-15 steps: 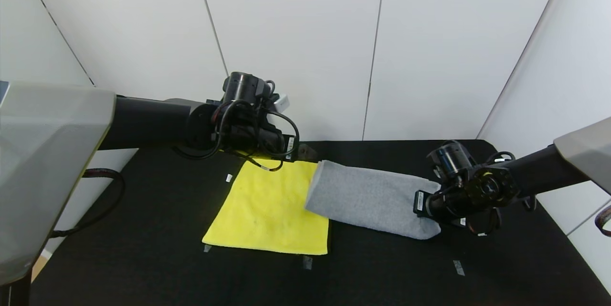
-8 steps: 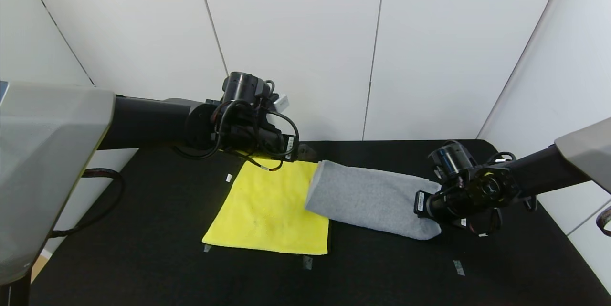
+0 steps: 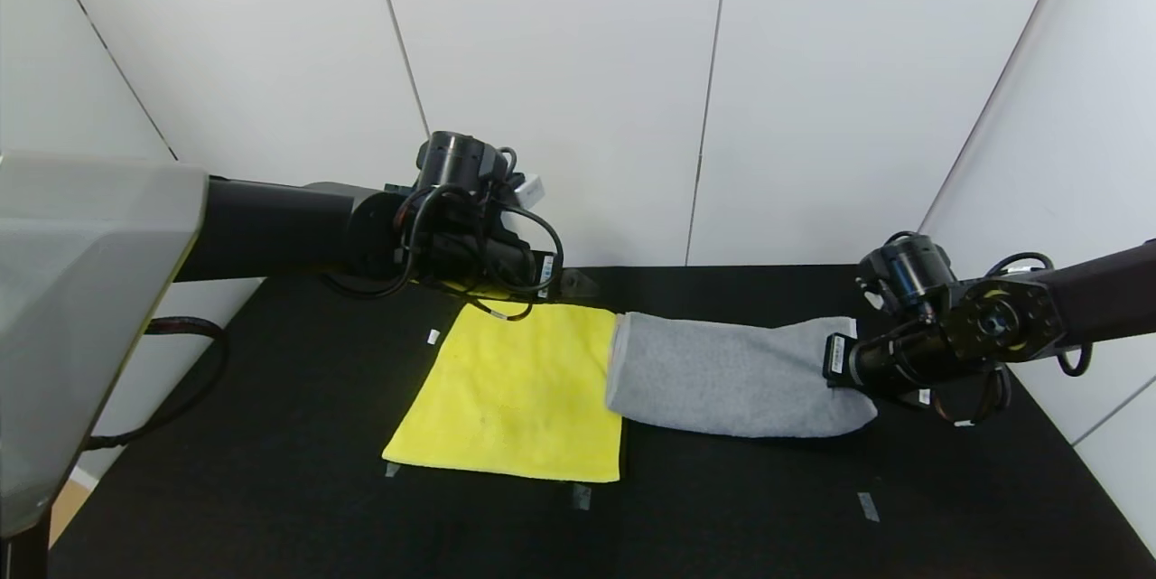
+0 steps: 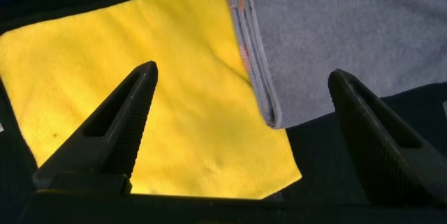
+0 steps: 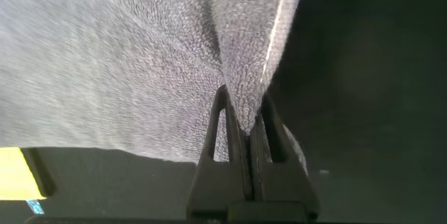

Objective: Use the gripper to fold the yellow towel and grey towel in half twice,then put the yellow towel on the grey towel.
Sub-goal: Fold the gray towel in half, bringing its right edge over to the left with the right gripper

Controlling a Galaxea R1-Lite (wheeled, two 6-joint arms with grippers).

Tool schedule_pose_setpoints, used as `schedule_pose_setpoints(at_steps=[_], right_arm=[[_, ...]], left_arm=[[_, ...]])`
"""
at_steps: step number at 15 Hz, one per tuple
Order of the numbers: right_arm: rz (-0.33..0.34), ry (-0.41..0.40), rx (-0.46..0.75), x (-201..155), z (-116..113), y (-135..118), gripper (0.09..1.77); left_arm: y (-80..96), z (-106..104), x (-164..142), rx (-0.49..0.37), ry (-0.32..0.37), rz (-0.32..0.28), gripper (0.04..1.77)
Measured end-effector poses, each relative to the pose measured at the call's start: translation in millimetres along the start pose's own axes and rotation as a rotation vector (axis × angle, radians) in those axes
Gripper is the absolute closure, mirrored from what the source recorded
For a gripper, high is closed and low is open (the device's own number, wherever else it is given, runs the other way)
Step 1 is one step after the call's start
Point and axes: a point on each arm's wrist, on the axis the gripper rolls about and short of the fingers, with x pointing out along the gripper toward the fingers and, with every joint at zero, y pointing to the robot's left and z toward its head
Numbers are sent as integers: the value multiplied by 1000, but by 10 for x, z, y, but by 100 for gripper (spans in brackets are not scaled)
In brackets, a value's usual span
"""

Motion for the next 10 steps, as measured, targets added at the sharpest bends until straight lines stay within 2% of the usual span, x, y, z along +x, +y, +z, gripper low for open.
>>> schedule_pose_setpoints(at_steps=[5, 10], right_arm=[[-22, -55, 5, -244, 189, -226, 173], [-43, -76, 22, -396, 271, -374, 173]], left_arm=[[-6, 15, -29, 1, -5, 0, 9], [-14, 32, -62, 2, -13, 0, 9]])
